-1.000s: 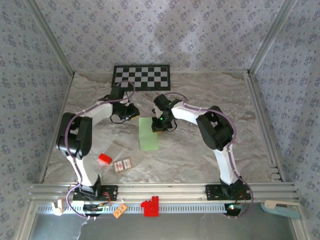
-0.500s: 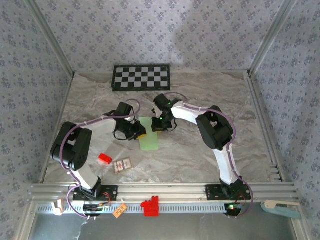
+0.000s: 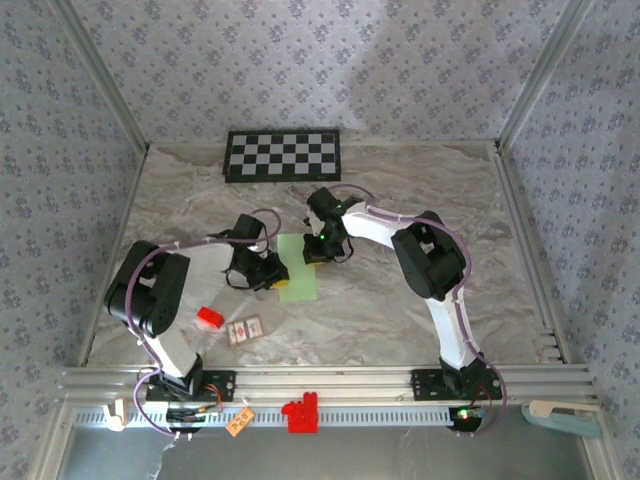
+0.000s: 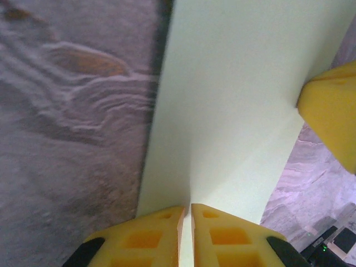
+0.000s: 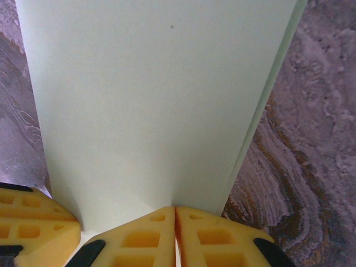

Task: Fold a paper plane with a square sheet of paper (pick it up from the middle)
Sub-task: First fold the square sheet of paper in half at the center of the table.

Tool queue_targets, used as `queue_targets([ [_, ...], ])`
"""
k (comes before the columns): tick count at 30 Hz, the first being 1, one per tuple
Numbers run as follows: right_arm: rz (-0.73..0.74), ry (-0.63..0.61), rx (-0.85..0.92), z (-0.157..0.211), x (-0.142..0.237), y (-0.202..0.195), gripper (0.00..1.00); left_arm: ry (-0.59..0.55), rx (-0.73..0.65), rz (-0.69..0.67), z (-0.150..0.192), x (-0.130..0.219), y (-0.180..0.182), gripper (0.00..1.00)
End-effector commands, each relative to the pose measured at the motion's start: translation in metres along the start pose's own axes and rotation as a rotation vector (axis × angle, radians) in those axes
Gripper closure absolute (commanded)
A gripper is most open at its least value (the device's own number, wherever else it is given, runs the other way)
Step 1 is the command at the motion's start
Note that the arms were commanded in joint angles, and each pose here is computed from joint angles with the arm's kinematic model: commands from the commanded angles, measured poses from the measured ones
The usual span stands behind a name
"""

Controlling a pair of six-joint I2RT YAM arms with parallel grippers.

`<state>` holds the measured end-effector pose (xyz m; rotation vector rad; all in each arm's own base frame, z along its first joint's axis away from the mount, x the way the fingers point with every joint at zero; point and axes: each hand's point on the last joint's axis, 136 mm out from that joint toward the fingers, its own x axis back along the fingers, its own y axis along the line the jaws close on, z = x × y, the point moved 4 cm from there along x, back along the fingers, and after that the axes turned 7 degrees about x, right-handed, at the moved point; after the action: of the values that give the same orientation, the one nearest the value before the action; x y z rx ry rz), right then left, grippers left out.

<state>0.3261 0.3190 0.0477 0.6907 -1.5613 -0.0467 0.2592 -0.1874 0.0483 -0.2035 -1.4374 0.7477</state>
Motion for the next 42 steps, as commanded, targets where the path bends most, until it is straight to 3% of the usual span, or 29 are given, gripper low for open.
queue_targets([
  [1,0.299,0.299,-0.125,0.075,-0.042,-0.075,0.89,0.009,0.078,-0.194,0.014,0.011,0.050,0.86],
  [4,0.304,0.295,-0.124,0.074,-0.041,-0.076,0.89,-0.029,0.048,-0.140,0.012,0.028,0.033,0.85],
  [8,0.303,0.288,-0.126,0.074,-0.042,-0.076,0.89,-0.055,-0.009,0.032,0.011,0.041,-0.010,0.85],
  [13,0.302,0.287,-0.130,0.074,-0.043,-0.076,0.89,-0.026,-0.044,0.087,0.018,0.030,-0.032,0.85],
  [24,0.299,0.291,-0.128,0.075,-0.044,-0.075,0.89,0.060,0.017,-0.101,0.030,-0.008,0.023,0.86],
  [29,0.303,0.294,-0.126,0.074,-0.043,-0.076,0.89,0.065,0.024,-0.252,0.041,0.001,0.057,0.86],
  [31,0.302,0.292,-0.123,0.074,-0.043,-0.075,0.89,0.061,0.041,-0.253,0.043,0.009,0.061,0.86],
  [38,0.299,0.285,-0.125,0.072,-0.042,-0.075,0.89,-0.013,0.002,0.015,0.030,0.034,0.000,0.86],
  [42,0.292,0.279,-0.129,0.072,-0.043,-0.075,0.89,-0.007,0.012,0.064,0.031,0.024,-0.009,0.87],
])
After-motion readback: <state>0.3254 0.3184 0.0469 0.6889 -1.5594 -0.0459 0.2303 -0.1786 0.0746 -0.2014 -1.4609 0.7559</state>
